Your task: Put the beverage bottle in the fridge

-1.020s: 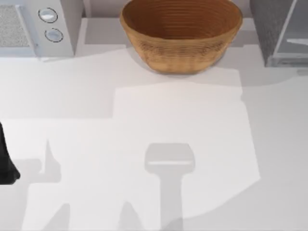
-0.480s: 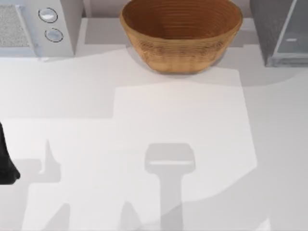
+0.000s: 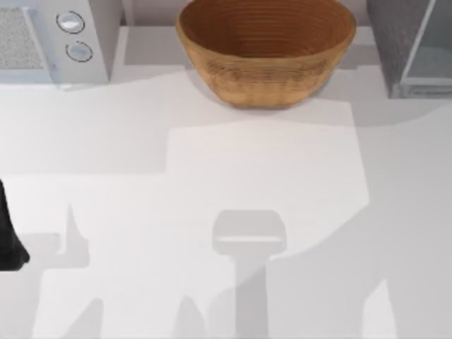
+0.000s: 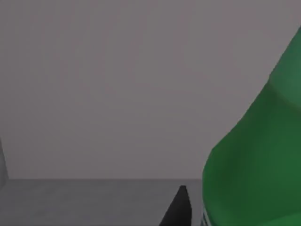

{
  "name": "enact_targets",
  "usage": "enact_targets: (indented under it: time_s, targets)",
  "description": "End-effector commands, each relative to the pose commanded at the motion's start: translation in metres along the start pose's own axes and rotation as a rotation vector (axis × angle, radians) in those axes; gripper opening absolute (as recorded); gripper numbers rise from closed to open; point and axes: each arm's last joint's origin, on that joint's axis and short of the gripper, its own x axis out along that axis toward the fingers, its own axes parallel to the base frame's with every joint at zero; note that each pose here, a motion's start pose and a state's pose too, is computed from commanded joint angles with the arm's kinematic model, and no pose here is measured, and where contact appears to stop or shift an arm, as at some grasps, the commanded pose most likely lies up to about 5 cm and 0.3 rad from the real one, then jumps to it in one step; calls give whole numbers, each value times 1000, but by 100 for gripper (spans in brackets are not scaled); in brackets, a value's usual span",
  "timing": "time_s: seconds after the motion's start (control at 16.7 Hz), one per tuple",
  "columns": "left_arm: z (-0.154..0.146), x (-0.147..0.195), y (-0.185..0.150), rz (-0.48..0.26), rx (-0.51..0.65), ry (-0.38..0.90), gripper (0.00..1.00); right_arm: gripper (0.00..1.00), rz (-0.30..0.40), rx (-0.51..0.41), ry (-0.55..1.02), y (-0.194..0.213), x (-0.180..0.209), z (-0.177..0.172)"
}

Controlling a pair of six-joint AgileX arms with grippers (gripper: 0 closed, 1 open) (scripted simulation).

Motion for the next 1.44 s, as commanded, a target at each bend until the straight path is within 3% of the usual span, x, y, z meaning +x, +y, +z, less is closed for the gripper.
enact_targets:
  time_s: [0.3,1.08,1.44]
  targets:
    - [0,0,0,0,0,0,100,1,-1,0,0,0,1,0]
    - [0,0,0,0,0,0,100,98,-1,0,0,0,1,0]
    - [0,0,0,0,0,0,100,100,-1,0,0,0,1,0]
